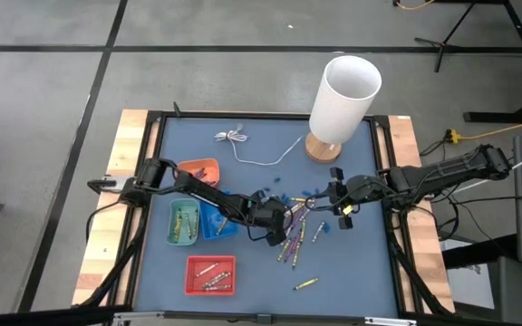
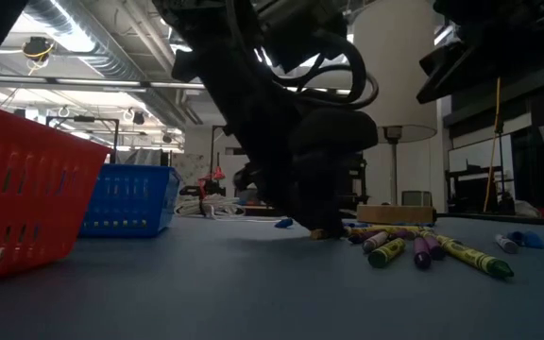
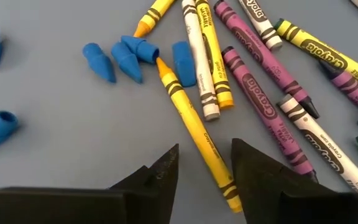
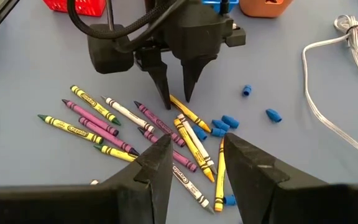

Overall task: Sort crayons
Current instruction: Put the yellow crayon into the blue basket

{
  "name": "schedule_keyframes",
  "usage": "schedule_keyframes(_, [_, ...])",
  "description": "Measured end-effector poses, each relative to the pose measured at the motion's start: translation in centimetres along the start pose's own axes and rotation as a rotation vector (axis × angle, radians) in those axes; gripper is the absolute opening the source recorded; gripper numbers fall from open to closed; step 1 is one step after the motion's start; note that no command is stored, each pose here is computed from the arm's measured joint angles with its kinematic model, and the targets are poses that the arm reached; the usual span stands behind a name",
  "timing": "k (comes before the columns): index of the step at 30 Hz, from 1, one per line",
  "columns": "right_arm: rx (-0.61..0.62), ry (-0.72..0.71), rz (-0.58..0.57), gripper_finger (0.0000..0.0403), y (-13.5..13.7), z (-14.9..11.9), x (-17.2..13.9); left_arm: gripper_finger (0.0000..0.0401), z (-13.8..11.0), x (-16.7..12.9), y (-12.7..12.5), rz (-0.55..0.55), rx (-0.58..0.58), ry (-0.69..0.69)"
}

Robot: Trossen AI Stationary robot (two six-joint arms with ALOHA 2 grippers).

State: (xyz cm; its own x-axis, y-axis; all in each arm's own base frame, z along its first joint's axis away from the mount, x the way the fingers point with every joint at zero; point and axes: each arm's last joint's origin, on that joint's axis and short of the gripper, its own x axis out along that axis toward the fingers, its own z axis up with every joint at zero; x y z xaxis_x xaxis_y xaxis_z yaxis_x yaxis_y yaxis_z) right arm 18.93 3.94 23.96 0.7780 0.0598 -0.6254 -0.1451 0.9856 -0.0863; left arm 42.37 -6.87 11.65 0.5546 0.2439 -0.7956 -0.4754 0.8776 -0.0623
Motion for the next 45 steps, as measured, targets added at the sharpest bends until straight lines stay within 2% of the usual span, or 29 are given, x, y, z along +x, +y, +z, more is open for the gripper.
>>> schedule_keyframes(8, [0.000, 0.000, 0.000, 0.0143, 0.0, 0.0, 0.0, 0.0068, -0.1, 0.0, 0.0, 0.004, -0.022, 0.012])
schedule_keyframes(19, [0.000, 0.000, 0.000, 0.0143, 0.0, 0.0, 0.0, 0.0010, 0.1, 0.1, 0.5, 0.012, -0.030, 0.018])
schedule_keyframes(30, [0.000, -0.001, 0.000, 0.0143, 0.0, 0.0, 0.0, 0.0005, 0.7, -1.1, 0.9, 0.031, -0.021, 0.016])
schedule_keyframes(38, [0.000, -0.002, 0.001, 0.0143, 0.0, 0.1, 0.0, 0.0005, 2.3, -5.6, 1.4, 0.019, -0.052, 0.010])
schedule_keyframes(42, [0.000, 0.002, 0.001, 0.0143, 0.0, 0.0, 0.0, 0.0005, 3.0, -9.4, 1.5, -0.005, -0.094, 0.002])
schedule_keyframes(45, [-0.001, 0.010, 0.002, 0.0143, 0.0, -0.1, 0.0, 0.0005, 2.5, -12.2, 1.6, 0.009, -0.128, 0.044])
